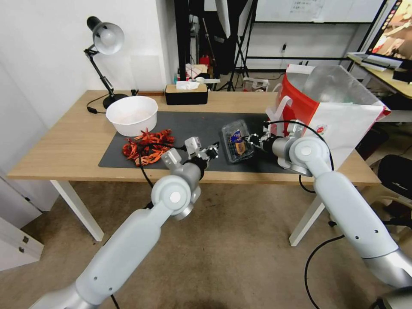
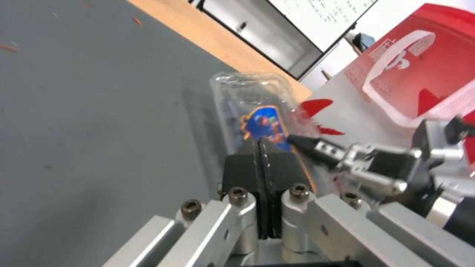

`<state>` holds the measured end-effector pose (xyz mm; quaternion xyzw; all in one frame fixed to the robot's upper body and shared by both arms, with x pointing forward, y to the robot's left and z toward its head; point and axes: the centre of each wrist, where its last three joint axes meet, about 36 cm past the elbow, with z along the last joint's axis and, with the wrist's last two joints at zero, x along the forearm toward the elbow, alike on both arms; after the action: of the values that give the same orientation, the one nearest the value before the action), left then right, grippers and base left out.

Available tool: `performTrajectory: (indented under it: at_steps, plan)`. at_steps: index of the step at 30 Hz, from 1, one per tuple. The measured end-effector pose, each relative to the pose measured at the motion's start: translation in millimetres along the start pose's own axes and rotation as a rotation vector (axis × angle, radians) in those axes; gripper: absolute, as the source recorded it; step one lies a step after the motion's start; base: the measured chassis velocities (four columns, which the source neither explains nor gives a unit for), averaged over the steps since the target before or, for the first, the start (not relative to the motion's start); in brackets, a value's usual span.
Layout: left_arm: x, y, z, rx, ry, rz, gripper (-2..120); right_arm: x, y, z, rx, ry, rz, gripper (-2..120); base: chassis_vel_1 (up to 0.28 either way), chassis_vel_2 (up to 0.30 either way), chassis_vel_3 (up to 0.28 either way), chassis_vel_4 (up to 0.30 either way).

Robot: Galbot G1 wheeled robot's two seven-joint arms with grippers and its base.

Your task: Close the takeout container lid, then place the container into the takeout bag.

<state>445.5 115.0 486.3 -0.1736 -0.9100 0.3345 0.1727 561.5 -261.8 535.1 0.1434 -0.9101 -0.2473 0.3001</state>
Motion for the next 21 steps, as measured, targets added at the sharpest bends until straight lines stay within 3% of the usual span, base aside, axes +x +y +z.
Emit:
performTrajectory:
  at_steps: [6, 10, 11, 13, 14, 17, 21]
  plan:
    - [17.8, 15.0, 5.9, -0.108, -0.064, -0.007, 17, 4.2, 2.0, -1.0, -0.003, -0.017, -0.021, 0, 0.000, 0.000, 0.000, 0.000]
    - [39.9, 44.0, 12.1, -0.274, -0.158, -0.018, 37, 6.7, 4.1, -0.9, -0.003, -0.028, -0.039, 0, 0.000, 0.000, 0.000, 0.000]
    - [39.9, 44.0, 12.1, -0.274, -0.158, -0.018, 37, 6.7, 4.1, -0.9, -0.003, -0.028, -0.039, 0, 0.000, 0.000, 0.000, 0.000]
    - [55.0, 62.5, 17.5, -0.367, -0.197, -0.029, 47, 7.4, 5.5, -1.1, -0.003, -0.033, -0.049, 0, 0.000, 0.000, 0.000, 0.000]
    - [55.0, 62.5, 17.5, -0.367, -0.197, -0.029, 47, 7.4, 5.5, -1.1, -0.003, -0.033, -0.049, 0, 0.000, 0.000, 0.000, 0.000]
    - [77.6, 88.1, 26.9, -0.541, -0.254, -0.053, 64, 6.9, 9.4, -0.1, -0.007, -0.040, -0.069, 0, 0.000, 0.000, 0.000, 0.000]
    - [90.6, 97.6, 30.9, -0.603, -0.267, -0.083, 72, 6.1, 12.1, 0.3, -0.009, -0.042, -0.078, 0, 0.000, 0.000, 0.000, 0.000]
